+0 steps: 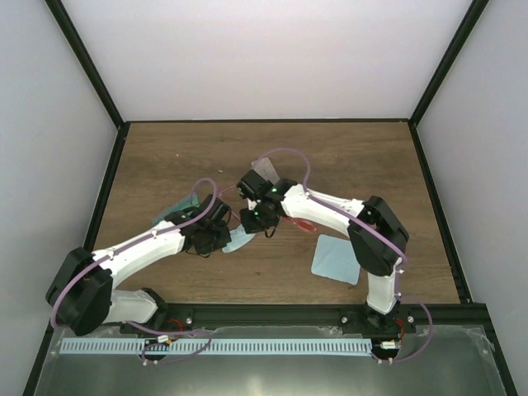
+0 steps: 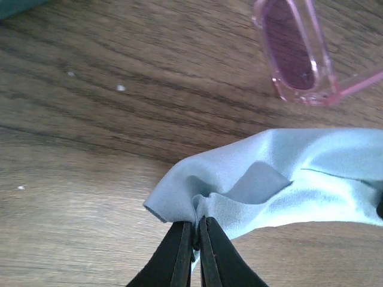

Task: Organize the sunglasses
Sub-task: Pick up the glasses cleaning cloth from the center of the board, then place the glasses cleaning cloth in the sunglasses case.

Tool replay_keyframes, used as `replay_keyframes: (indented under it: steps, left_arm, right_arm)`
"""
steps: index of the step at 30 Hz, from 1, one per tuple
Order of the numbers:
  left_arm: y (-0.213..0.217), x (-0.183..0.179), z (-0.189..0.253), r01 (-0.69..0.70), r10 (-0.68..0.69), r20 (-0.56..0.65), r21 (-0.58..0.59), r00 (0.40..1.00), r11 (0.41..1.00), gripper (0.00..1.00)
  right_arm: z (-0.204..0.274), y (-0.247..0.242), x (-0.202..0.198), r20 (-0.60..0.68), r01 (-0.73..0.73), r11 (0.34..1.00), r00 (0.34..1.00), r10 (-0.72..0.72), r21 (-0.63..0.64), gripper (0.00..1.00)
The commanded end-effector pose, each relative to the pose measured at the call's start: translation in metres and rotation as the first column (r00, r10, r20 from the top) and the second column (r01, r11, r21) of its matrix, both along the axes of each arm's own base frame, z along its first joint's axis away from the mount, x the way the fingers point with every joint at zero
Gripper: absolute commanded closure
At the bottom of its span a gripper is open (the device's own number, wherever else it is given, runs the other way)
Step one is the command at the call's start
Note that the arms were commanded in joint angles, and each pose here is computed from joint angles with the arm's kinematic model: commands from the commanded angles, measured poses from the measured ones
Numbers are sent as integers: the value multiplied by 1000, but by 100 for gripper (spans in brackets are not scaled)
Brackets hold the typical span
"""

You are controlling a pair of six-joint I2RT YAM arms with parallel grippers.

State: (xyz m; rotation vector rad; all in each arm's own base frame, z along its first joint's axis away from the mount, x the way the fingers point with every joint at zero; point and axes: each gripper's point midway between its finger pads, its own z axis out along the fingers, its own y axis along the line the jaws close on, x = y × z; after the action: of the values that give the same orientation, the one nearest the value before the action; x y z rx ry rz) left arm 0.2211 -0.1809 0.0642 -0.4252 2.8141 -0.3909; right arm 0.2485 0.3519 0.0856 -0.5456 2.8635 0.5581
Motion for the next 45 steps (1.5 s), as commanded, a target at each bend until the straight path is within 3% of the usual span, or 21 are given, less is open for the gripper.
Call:
replay_keyframes:
  steps: [1, 22, 45]
  left_arm:
    - [23, -5, -2, -41, 41, -6, 27, 999, 999, 96]
    - [106, 8, -2, -154, 153, 17, 119, 988, 981, 96]
    - [163, 39, 4, -250, 251, 12, 139, 968, 958, 96]
  right_arm:
    - [16, 33, 7, 23, -61, 997, 998, 60, 43, 99]
    - [19, 141, 40, 57, -179, 975, 983, 172, 134, 99]
    - [19, 188, 45, 110, -285, 923, 958, 265, 260, 99]
